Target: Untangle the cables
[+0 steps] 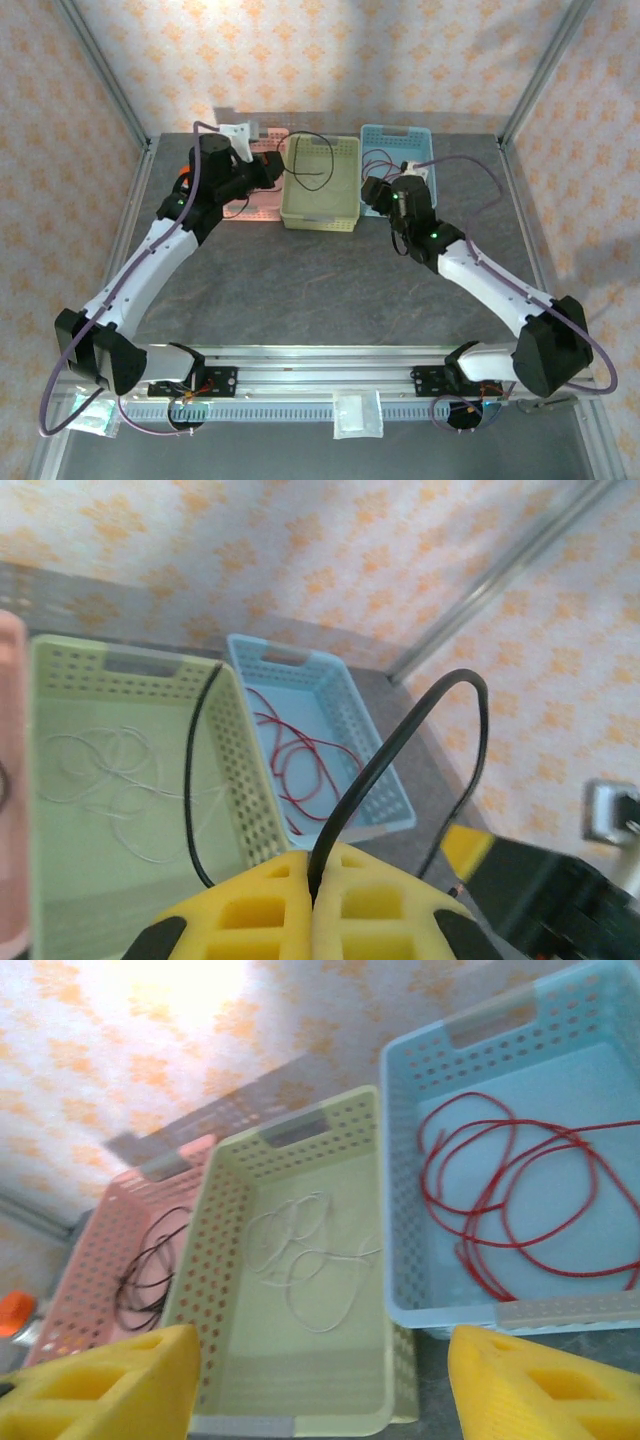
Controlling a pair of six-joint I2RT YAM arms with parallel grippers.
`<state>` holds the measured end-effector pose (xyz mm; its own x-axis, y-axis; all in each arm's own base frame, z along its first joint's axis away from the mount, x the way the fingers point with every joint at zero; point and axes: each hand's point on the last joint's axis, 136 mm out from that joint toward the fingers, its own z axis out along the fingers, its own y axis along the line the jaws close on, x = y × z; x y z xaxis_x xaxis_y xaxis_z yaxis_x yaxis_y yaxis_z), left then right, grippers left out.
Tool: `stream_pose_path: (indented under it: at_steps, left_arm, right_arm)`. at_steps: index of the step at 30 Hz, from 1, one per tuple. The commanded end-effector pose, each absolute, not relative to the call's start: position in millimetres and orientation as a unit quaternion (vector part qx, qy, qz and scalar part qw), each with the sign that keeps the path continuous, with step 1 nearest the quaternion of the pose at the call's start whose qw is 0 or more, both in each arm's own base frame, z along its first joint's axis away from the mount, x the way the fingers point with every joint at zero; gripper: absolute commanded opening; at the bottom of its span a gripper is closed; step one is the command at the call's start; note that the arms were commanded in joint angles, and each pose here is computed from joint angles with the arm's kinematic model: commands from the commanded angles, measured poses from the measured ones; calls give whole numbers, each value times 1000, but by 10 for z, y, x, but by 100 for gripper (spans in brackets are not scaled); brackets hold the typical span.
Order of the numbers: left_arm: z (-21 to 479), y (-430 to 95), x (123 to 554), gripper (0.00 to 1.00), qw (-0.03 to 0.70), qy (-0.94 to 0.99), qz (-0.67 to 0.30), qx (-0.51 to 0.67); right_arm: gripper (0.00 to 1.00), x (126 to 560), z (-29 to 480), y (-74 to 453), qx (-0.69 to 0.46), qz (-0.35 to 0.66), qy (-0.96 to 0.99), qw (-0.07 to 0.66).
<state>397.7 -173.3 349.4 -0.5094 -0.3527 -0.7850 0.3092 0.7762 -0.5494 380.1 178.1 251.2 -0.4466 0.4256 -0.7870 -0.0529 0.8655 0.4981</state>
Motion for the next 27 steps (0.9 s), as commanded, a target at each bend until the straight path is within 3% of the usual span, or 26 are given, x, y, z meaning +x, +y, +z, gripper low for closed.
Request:
stream_pose_path:
  at_steps: [1, 6, 17, 27]
  left_arm:
    - [3656, -1411, 4102, 0, 528, 799, -283, -49]
    - [3668, -1129, 4377, 0, 542, 798, -250, -85]
    - [3242, -611, 5081, 0, 527, 819, -180, -141]
    - [2339, -527, 5673, 0, 448, 872, -128, -150]
  right_arm:
    - [72, 3614, 2839, 2031, 43, 311, 786, 532]
    - [100, 3351, 2995, 2359, -34, 358, 777, 517]
    - [100, 3142, 3117, 2556, -72, 367, 769, 518]
    - [100, 3155, 2833, 2575, -67, 357, 793, 490]
